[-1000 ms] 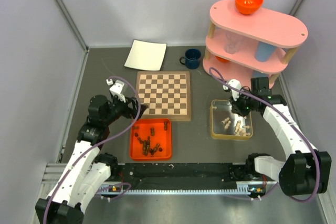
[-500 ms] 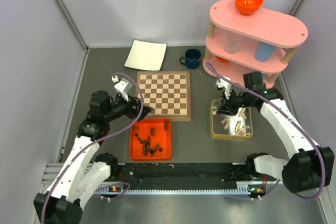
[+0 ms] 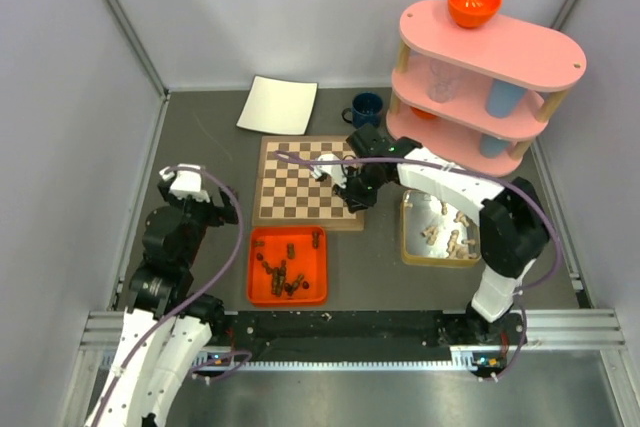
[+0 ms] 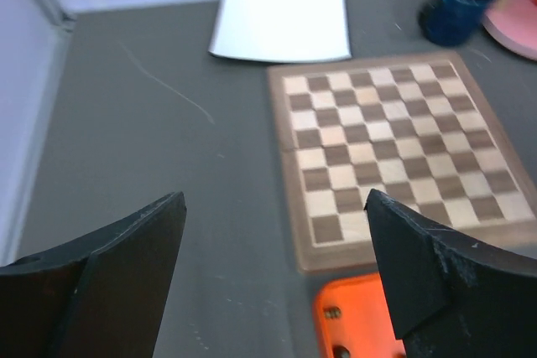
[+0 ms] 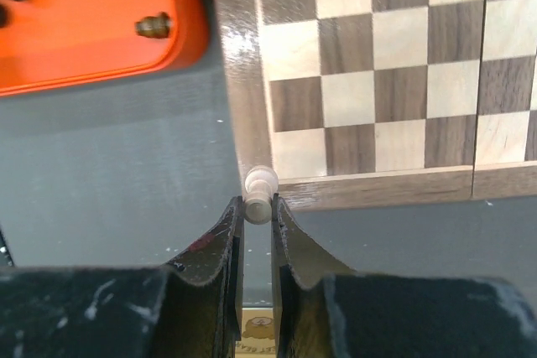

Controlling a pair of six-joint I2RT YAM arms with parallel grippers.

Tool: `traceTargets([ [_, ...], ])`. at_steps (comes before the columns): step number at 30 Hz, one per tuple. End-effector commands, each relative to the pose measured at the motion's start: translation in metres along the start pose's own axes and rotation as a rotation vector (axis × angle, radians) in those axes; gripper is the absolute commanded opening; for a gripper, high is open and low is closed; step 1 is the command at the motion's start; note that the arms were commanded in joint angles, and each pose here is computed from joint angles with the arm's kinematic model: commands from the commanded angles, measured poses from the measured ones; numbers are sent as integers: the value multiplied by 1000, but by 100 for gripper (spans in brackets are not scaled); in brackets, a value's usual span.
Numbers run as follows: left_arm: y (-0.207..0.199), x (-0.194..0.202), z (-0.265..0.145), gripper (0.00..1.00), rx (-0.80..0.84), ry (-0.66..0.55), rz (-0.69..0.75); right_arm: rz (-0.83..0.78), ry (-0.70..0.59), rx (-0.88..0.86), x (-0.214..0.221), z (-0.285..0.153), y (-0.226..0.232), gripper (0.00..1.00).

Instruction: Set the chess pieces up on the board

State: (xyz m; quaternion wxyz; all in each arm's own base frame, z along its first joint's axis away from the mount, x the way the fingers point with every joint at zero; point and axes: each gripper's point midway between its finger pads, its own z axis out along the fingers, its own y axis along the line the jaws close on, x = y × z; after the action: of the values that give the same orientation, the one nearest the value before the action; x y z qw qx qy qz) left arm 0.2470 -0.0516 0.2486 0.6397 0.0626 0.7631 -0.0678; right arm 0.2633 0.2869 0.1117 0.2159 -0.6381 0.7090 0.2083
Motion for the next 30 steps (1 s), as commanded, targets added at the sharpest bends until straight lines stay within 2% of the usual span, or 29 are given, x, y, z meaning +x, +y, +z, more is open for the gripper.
traceTargets([
  [1,38,-18,-15,96,-212,-128,-1,18,56,126,-12,4,-29,9],
  [8,48,-27,-26,99,-265,-203,-18,37,107,124,-8,23,-36,10],
  [22,48,-25,-22,99,-270,-218,-32,44,146,77,-1,41,-26,11],
  [30,49,-24,-23,99,-272,-224,-32,54,166,79,5,44,-27,17],
])
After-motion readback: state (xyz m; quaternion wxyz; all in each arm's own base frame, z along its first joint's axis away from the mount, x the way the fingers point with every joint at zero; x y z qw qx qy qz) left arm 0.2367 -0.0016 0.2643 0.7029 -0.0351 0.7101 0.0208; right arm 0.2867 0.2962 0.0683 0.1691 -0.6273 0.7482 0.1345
